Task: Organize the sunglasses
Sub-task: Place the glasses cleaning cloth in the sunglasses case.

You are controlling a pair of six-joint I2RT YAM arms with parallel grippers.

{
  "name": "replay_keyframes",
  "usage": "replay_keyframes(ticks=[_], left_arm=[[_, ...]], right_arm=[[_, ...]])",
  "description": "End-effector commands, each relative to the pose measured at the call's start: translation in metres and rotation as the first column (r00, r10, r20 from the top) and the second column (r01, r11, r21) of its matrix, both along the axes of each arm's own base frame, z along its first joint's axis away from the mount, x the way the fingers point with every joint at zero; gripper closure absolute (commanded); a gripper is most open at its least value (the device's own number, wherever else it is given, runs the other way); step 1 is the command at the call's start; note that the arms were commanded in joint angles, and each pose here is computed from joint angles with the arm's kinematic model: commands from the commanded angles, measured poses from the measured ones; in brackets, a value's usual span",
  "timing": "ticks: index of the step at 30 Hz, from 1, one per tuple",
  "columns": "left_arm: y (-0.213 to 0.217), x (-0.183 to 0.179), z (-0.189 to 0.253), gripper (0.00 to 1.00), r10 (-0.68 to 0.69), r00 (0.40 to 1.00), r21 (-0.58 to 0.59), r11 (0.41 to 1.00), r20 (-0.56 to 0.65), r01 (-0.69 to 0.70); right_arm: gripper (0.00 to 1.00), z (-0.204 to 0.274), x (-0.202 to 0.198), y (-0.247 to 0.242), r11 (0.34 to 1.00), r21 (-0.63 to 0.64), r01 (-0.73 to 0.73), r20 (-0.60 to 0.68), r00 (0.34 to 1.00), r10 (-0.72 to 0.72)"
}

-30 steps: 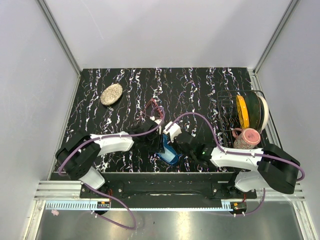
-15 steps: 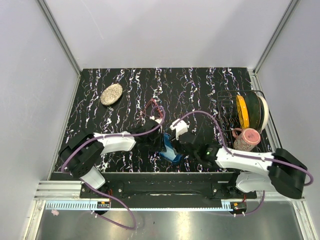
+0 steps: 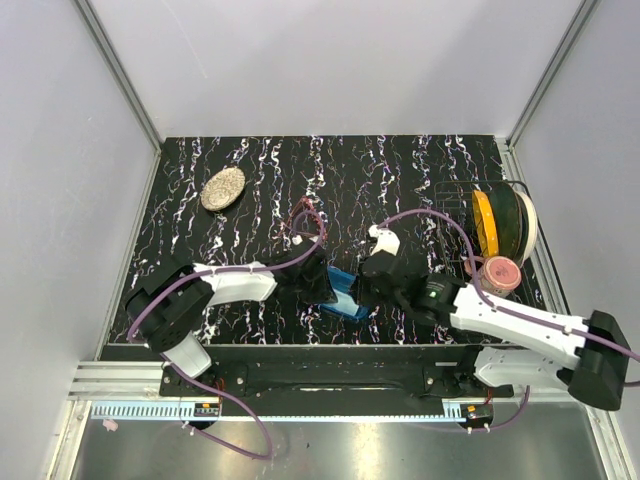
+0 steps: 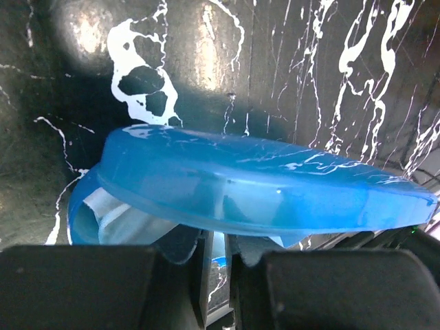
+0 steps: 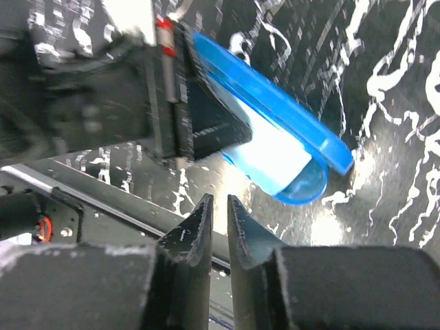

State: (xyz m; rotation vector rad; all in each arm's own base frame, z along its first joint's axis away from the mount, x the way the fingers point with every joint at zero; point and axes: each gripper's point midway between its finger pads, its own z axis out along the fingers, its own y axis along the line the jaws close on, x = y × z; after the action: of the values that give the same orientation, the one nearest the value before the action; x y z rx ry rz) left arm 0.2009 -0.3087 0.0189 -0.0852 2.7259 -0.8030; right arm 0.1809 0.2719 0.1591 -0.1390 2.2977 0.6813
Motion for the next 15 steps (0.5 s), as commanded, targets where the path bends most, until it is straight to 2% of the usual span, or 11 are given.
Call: replay_keyframes(ticks=[1,7,12,13,15], left_arm=[[0.002,0.002,-0.01,0.85,0.158,0.986,0.01,0.987,-0.055,-0.158],[-0.011,0.004,-0.006,0.87,0.242,0.966,-0.042,0.968,-0.087,-0.246],[-0.005,0.002,-0.01,0.89,0.313,0.943,-0.045,0.946,-0.113,-0.32],[-0.009,0.005,-0.003,0.89,0.313,0.944,-0.081,0.943,-0.102,-0.322],[-0.004,0.008,-0.004,0.88,0.332,0.94,-0.079,0.938,-0.08,-0.338]], right_arm=[[0.83,-0.041,-0.013,-0.003,0.993,-0.024,0.119,-0.193,0.974,-0.122],[0.92,-0.065,0.013,0.002,0.975,-0.115,0.192,-0.13,0.97,-0.206],[0.94,-0.093,0.027,0.0,0.944,-0.207,0.258,-0.102,0.954,-0.283],[0.94,-0.094,0.03,0.0,0.94,-0.212,0.267,-0.095,0.952,-0.292],[0.95,-0.103,0.031,-0.003,0.93,-0.238,0.279,-0.091,0.947,-0.307]])
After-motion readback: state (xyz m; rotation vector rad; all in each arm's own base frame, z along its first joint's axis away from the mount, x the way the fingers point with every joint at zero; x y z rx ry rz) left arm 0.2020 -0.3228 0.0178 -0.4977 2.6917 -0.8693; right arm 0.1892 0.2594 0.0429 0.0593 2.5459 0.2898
